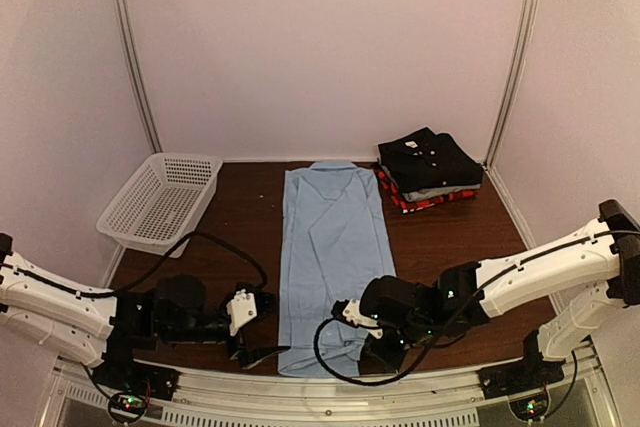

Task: Fold and stack the long sleeve shirts
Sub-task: Pick up the rectangle-folded shirt from the center of the board.

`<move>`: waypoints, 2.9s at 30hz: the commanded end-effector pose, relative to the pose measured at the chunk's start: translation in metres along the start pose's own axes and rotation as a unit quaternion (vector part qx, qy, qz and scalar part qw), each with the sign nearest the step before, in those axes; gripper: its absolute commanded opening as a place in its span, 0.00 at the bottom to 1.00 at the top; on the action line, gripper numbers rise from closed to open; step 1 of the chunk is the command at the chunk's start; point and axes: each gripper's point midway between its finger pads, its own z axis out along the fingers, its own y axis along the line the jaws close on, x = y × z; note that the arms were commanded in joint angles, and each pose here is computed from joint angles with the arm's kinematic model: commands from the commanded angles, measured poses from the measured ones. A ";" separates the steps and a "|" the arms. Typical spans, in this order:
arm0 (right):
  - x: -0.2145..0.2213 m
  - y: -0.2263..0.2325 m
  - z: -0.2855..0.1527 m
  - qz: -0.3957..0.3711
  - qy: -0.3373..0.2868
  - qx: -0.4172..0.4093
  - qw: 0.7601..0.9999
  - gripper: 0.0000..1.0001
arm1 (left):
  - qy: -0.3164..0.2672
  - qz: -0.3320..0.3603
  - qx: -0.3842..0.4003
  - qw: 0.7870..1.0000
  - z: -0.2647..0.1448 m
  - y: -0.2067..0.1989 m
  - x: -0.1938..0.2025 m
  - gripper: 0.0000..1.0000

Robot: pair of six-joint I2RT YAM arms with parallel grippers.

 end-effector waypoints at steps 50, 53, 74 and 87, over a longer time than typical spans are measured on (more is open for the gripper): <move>-0.011 -0.035 -0.034 0.084 -0.058 -0.087 0.991 0.12 | 0.066 0.110 0.029 0.991 0.044 -0.012 0.012 0.00; -0.009 -0.035 -0.039 0.086 -0.063 -0.084 0.991 0.36 | 0.073 0.082 0.032 0.994 0.038 -0.003 0.010 0.00; 0.012 -0.035 -0.034 0.031 -0.010 0.069 0.997 0.78 | 0.104 -0.020 0.044 0.993 0.042 0.016 0.005 0.00; 0.014 -0.030 -0.024 0.011 0.002 0.090 0.996 0.62 | 0.090 -0.041 0.046 0.994 0.038 0.020 -0.009 0.00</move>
